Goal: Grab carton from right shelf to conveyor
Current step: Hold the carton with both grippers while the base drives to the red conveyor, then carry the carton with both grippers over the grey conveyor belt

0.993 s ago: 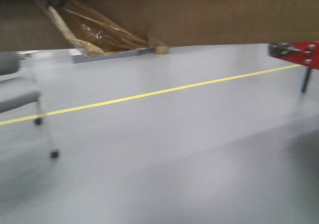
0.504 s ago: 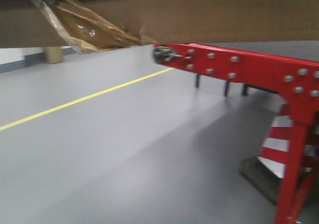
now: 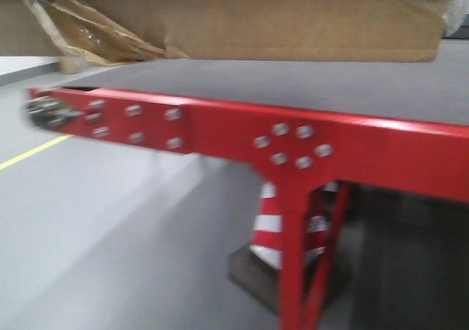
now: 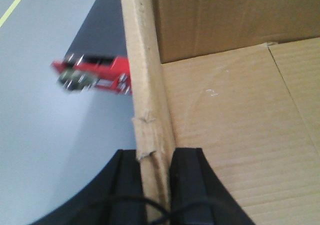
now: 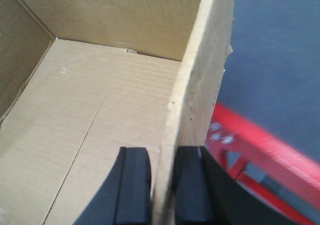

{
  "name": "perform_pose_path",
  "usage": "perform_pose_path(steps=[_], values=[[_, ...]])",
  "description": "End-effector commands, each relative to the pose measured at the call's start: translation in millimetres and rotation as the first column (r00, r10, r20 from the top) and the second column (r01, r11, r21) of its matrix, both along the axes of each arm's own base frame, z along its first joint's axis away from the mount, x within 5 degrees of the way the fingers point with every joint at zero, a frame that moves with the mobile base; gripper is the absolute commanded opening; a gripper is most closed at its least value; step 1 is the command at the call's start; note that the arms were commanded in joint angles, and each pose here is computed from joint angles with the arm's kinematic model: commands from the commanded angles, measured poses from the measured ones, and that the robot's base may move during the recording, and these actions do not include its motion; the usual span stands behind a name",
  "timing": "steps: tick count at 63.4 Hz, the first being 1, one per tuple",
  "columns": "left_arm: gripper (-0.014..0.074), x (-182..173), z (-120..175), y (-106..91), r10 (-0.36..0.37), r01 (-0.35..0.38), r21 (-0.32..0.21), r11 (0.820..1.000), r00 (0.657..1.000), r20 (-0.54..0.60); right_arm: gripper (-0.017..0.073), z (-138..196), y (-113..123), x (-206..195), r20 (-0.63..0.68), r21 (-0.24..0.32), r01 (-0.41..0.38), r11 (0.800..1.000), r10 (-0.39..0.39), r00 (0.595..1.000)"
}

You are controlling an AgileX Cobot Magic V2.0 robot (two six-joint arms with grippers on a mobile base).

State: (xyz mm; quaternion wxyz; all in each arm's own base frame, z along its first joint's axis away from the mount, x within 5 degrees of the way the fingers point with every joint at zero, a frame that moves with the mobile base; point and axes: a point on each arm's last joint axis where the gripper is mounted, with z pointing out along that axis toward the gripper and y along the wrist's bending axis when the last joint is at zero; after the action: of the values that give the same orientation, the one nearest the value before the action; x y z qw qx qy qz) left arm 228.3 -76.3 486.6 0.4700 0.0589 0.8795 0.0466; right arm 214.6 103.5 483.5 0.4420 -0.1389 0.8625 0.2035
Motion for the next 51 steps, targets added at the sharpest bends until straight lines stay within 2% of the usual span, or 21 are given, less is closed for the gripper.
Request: perform_pose_path(steps=[1, 16, 51], values=[[-0.001, -1.8, 9.1, 19.1, 0.096, -0.106, 0.144, 0.984, 0.993, 0.07, -0.0068, 7.5, -7.7, -3.8, 0.068, -0.031, 0.025, 0.999, -0.023, 0.997], [-0.001, -1.5, 11.2, 22.4, 0.115, -0.13, 0.178, 0.975, 0.989, 0.093, -0.0068, 7.5, -7.7, -3.8, 0.068, -0.031, 0.025, 0.999, -0.023, 0.997], [-0.001, -1.5, 11.2, 22.4, 0.115, -0.13, 0.178, 0.975, 0.989, 0.093, -0.0068, 7.5, -7.7, -3.8, 0.068, -0.031, 0.025, 0.999, -0.023, 0.997]])
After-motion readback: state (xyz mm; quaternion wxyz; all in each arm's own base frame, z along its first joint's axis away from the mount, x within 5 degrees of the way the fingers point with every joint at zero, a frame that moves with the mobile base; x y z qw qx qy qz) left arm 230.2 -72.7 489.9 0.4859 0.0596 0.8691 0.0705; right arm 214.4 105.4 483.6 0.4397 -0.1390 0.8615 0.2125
